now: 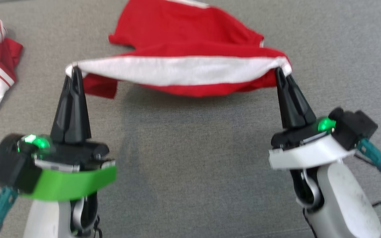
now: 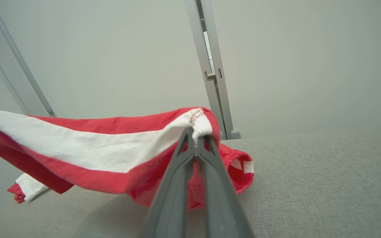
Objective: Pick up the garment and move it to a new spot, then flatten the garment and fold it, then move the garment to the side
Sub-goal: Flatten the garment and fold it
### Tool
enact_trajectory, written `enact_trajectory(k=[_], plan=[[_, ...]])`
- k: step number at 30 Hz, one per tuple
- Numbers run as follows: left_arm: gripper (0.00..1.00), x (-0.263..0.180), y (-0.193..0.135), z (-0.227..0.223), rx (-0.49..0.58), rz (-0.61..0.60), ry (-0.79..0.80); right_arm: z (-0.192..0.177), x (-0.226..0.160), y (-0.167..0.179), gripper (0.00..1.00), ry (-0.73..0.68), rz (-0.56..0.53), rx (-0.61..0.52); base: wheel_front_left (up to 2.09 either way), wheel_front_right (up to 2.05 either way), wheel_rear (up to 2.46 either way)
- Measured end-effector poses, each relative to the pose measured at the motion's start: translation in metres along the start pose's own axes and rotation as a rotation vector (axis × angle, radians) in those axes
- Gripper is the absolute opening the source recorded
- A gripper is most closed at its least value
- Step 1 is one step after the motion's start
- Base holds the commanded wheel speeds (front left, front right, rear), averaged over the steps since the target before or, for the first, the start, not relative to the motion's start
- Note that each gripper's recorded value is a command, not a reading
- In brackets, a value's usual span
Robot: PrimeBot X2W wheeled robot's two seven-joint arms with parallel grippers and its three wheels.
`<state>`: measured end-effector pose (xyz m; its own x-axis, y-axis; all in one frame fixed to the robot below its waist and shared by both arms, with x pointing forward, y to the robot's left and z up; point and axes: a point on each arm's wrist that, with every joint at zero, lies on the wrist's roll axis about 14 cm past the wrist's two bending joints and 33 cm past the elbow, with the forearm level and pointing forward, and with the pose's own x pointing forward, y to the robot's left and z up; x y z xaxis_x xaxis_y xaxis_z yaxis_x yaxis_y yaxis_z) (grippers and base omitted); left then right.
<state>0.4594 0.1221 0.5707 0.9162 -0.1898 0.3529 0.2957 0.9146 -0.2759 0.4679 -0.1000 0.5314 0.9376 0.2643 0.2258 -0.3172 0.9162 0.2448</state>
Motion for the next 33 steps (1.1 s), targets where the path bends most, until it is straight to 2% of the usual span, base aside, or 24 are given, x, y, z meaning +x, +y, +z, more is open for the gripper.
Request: enact_trajectory(k=[7,12,15,18,23,33], plan=[[0.0,-0.047,-0.028,0.034,-0.003,-0.016,-0.028,0.025,-0.053,0.018,0.0,-0.018,-0.003,0.015,0.0,0.0,0.0],[0.0,-0.072,-0.047,0.054,0.004,-0.038,-0.047,0.047,-0.089,0.018,0.0,-0.045,-0.018,-0.017,0.0,0.0,0.0],[0.0,-0.082,-0.058,0.053,-0.006,-0.06,-0.008,0.047,-0.109,0.016,0.0,-0.022,-0.045,-0.018,0.0,0.0,0.0],[0.0,-0.086,-0.058,0.042,-0.018,-0.062,0.042,0.036,-0.122,0.014,0.0,0.025,-0.072,0.01,0.0,0.0,0.0],[0.0,-0.086,-0.048,0.001,-0.019,-0.06,0.178,0.0,-0.13,0.005,0.0,0.123,-0.13,0.065,0.0,0.0,0.0],[0.0,-0.024,-0.035,-0.057,0.02,-0.13,0.275,-0.049,-0.101,-0.026,0.0,0.226,-0.202,0.092,0.0,0.0,0.0]])
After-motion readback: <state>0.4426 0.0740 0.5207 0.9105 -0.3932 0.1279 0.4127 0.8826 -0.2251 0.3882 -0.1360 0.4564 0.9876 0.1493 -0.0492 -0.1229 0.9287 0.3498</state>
